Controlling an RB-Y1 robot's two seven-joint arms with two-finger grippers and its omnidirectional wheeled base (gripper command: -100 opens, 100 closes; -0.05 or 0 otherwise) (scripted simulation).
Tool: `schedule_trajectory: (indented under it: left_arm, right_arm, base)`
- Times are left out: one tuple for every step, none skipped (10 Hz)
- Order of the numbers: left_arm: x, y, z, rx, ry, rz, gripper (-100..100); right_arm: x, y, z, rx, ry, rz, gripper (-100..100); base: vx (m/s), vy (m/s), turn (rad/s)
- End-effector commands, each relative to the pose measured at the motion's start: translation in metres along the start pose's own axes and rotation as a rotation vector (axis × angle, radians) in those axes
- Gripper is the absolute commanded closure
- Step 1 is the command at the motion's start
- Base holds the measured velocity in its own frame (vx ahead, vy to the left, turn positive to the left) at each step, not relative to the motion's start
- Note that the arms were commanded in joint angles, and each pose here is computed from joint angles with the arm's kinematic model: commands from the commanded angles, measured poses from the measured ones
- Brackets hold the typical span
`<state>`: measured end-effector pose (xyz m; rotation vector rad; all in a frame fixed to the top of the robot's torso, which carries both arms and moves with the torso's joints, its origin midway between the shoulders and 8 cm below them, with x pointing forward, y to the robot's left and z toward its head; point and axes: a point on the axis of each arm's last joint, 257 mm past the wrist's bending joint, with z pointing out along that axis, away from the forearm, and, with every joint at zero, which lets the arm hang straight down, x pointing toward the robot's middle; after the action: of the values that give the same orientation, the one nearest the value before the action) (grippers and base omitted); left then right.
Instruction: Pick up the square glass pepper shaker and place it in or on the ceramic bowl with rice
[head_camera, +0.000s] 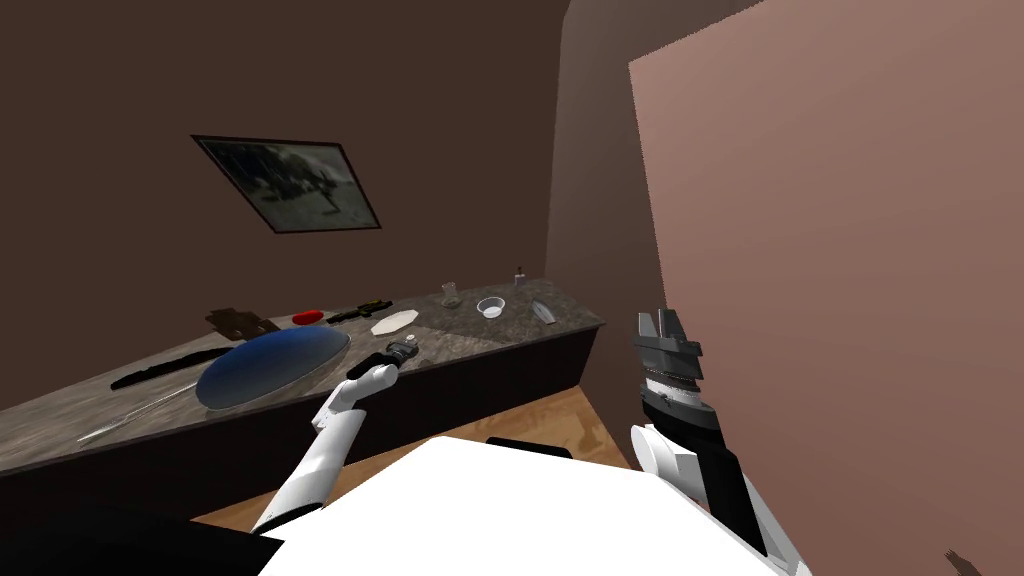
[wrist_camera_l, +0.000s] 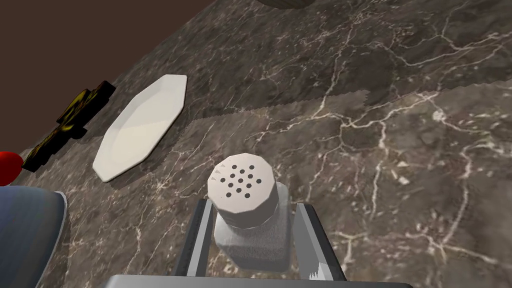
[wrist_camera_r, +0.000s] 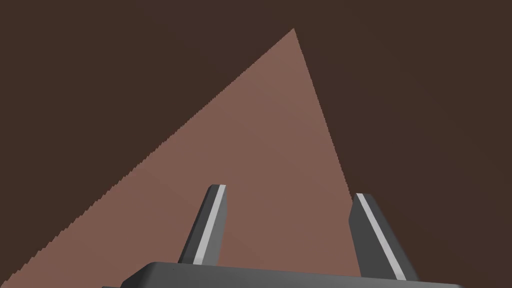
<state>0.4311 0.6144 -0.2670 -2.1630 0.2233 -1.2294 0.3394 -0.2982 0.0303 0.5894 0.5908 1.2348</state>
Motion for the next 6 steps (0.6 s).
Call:
schedule_trajectory:
  left_arm:
    - [-0.005,-0.041,0.006,0.057,-0.030,-0.009,100]
    - [-0.013,-0.041,0.006,0.057,-0.044,-0.015,100]
    - [-0.011,-0.073,0.008,0.101,-0.054,-0.023,100]
    - [-0.020,-0.070,0.009,0.096,-0.071,-0.027,100]
    - [-0.021,-0.100,0.010,0.138,-0.088,-0.042,100]
    - [-0.026,-0.099,0.010,0.135,-0.097,-0.044,100]
  right_arm:
    - [0.000,0.000,0.000,0.000,0.000,0.000,0]
    - [0.000,0.000,0.000,0.000,0.000,0.000,0]
    - [0.000,0.000,0.000,0.000,0.000,0.000,0]
    - [0.000,0.000,0.000,0.000,0.000,0.000,0]
    - [0.000,0.000,0.000,0.000,0.000,0.000,0]
    - [0.000,0.000,0.000,0.000,0.000,0.000,0]
  base:
    - [-0.044,-0.042,-0.254]
    - [-0.031,-0.016,-0.127]
    - [-0.028,-0.018,-0.173]
    - [-0.015,-0.005,-0.095]
    - [-0.018,-0.014,-0.176]
    - [-0.015,-0.007,-0.130]
